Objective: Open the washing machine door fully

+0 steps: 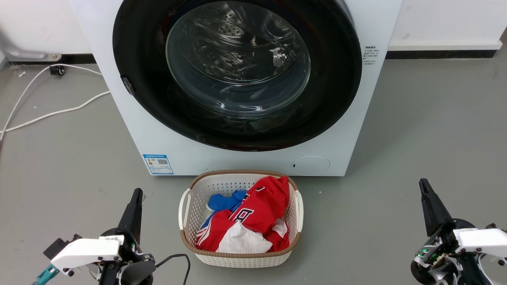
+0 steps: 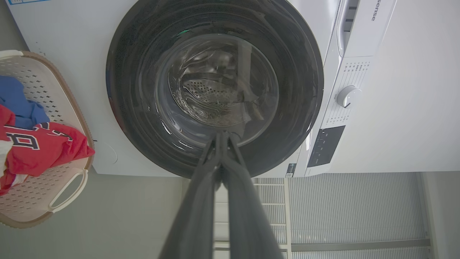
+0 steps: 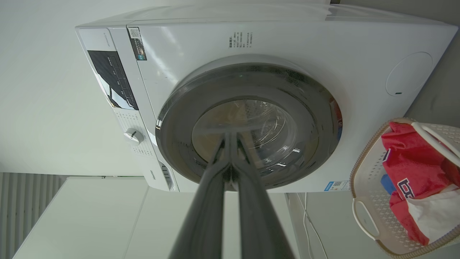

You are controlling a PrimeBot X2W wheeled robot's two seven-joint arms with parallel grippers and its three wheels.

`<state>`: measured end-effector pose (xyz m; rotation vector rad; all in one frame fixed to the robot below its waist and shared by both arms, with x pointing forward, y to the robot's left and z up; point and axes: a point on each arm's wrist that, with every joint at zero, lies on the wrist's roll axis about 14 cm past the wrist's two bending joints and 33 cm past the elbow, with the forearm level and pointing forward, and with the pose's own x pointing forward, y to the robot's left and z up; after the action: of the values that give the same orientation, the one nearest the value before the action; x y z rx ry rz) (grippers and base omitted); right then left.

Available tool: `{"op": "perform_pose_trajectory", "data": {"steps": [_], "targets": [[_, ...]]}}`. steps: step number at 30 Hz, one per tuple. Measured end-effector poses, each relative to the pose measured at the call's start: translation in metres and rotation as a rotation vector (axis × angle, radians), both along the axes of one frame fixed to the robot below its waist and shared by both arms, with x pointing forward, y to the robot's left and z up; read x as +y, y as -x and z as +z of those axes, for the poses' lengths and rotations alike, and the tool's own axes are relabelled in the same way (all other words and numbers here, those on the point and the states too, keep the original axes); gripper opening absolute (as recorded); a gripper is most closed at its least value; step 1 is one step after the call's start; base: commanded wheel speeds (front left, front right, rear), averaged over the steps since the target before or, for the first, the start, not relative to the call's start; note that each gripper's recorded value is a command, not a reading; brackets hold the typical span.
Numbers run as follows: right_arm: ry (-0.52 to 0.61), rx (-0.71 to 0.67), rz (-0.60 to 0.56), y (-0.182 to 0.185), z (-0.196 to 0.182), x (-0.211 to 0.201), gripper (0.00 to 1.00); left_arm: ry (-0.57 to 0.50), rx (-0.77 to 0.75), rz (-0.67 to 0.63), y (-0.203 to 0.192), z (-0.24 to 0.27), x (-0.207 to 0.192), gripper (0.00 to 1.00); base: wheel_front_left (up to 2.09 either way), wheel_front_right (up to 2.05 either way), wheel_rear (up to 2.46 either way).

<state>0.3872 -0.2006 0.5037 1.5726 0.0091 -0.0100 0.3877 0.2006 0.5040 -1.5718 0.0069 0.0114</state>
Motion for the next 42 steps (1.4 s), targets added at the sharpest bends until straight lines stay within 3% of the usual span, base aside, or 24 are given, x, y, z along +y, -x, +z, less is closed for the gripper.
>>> {"op": "perform_pose_trajectory", "data": {"steps": [25,26,32,42], "targets": [[0.002,-0.001,0.001,0.000,0.000,0.000,0.00,-0.001,0.000,-0.001,0.000,0.000,0.000,0.00,0.00,0.00,0.00],[0.002,-0.001,0.000,0.000,0.000,0.000,1.00,-0.001,0.000,-0.003,0.000,0.000,0.000,1.00,0.00,0.00,0.00],[-0.006,0.077,-0.006,0.013,-0.026,0.000,1.00,0.010,0.079,-0.005,0.012,-0.027,-0.004,1.00,0.00,0.00,0.00],[0.042,0.056,-0.029,0.013,-0.019,0.000,1.00,-0.040,0.053,-0.024,0.009,-0.018,-0.018,1.00,0.00,0.00,0.00]]}}
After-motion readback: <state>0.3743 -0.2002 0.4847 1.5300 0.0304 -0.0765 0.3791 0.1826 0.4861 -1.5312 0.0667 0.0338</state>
